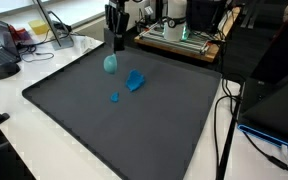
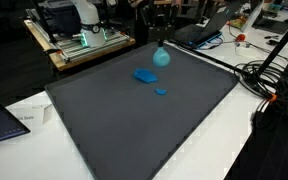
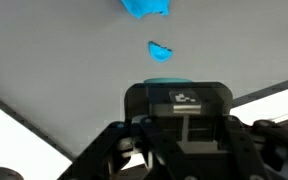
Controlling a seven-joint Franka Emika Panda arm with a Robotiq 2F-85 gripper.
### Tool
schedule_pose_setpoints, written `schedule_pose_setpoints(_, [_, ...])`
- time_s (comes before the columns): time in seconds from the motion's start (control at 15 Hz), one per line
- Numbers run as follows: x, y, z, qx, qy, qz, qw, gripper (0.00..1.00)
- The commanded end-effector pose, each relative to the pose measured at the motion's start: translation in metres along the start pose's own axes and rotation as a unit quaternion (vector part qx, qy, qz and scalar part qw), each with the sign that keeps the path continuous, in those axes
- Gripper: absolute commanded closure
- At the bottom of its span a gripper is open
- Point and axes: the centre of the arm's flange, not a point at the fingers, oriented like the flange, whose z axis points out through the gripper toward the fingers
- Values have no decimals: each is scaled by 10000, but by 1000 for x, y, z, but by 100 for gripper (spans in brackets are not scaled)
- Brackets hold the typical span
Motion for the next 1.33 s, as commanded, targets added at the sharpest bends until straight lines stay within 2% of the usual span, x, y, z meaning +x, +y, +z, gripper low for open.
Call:
schedule_pose_setpoints(0.0, [-4, -10, -13, -100, 56, -449, 9989, 79])
schedule_pose_setpoints(0.33, [-13, -30, -15, -445, 5, -966, 9943, 79])
schedule_pose_setpoints(0.67, [-23, -55, -17, -737, -254, -1560, 9847, 79])
schedule_pose_setpoints(0.73, [-27, -43, -11, -620, -234, -1276, 9896, 54])
schedule_pose_setpoints(1.2, [-30, -51, -13, -651, -287, -1461, 9867, 54])
schedule_pose_setpoints(1.27, [-30, -51, -13, -651, -287, -1462, 9867, 79])
